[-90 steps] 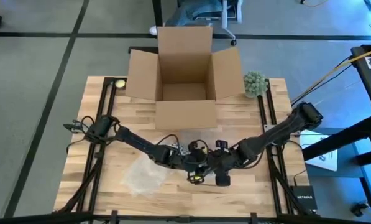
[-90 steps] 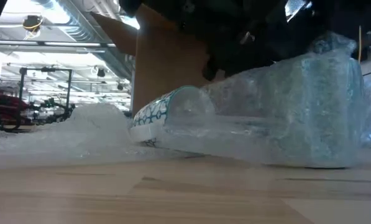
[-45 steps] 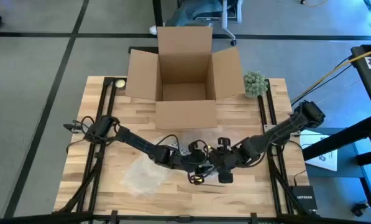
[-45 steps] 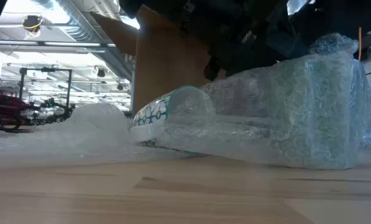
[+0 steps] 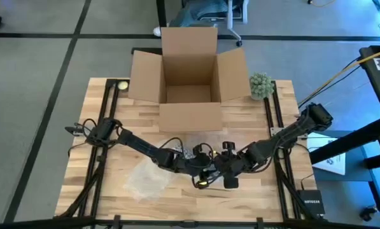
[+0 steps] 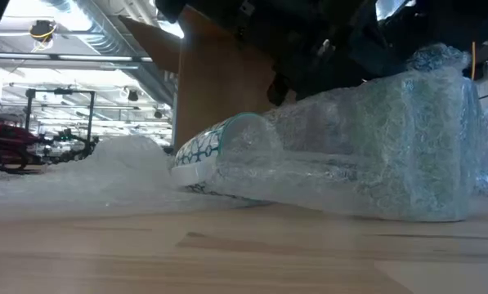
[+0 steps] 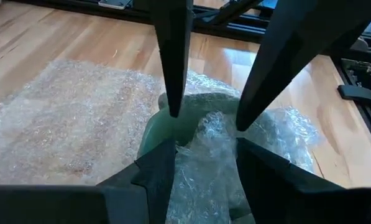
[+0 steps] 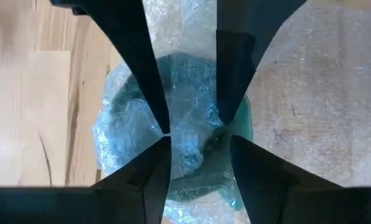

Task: Wrap mug
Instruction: Wrap the green mug with the right transparent bubble wrap

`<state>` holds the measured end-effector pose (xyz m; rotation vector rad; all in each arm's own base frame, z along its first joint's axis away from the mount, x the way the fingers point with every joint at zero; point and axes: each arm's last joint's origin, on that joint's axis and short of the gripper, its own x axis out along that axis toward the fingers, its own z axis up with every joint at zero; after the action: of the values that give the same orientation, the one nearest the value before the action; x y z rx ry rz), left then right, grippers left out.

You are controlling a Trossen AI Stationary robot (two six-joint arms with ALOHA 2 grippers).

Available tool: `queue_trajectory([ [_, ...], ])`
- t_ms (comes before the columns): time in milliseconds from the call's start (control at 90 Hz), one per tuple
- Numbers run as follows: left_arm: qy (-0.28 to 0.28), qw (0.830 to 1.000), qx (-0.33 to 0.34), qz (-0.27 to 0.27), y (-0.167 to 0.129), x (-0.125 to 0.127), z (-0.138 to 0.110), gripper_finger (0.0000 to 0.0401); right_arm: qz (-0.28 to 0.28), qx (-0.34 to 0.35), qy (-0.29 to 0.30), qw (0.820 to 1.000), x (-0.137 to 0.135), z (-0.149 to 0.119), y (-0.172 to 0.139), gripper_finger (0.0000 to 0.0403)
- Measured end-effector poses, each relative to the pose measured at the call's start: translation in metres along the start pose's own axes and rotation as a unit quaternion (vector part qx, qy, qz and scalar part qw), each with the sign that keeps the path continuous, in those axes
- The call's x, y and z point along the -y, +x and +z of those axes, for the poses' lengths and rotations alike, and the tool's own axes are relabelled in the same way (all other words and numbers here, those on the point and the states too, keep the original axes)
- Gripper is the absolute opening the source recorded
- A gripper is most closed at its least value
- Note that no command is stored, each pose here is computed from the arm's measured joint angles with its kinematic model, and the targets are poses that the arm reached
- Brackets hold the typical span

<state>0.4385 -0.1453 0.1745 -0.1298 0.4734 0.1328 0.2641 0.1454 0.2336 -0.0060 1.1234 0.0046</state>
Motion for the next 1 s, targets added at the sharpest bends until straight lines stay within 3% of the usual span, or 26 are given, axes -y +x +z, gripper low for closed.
queue_trajectory([
  [456, 0.011, 1.000, -0.001, -0.001, -0.013, 0.000, 0.011, 0.0153, 0.001, 0.037, -0.012, 0.999, -0.006, 0.008, 0.011, 0.0152],
  [744, 0.008, 0.999, 0.039, -0.017, -0.057, 0.004, 0.052, 0.0153, 0.008, 0.013, -0.026, 1.000, -0.006, 0.005, 0.013, 0.0152],
  [1000, 0.019, 0.999, -0.030, 0.030, -0.063, -0.003, 0.040, 0.0153, 0.033, 0.000, -0.032, 0.999, -0.007, 0.014, -0.007, 0.0152],
])
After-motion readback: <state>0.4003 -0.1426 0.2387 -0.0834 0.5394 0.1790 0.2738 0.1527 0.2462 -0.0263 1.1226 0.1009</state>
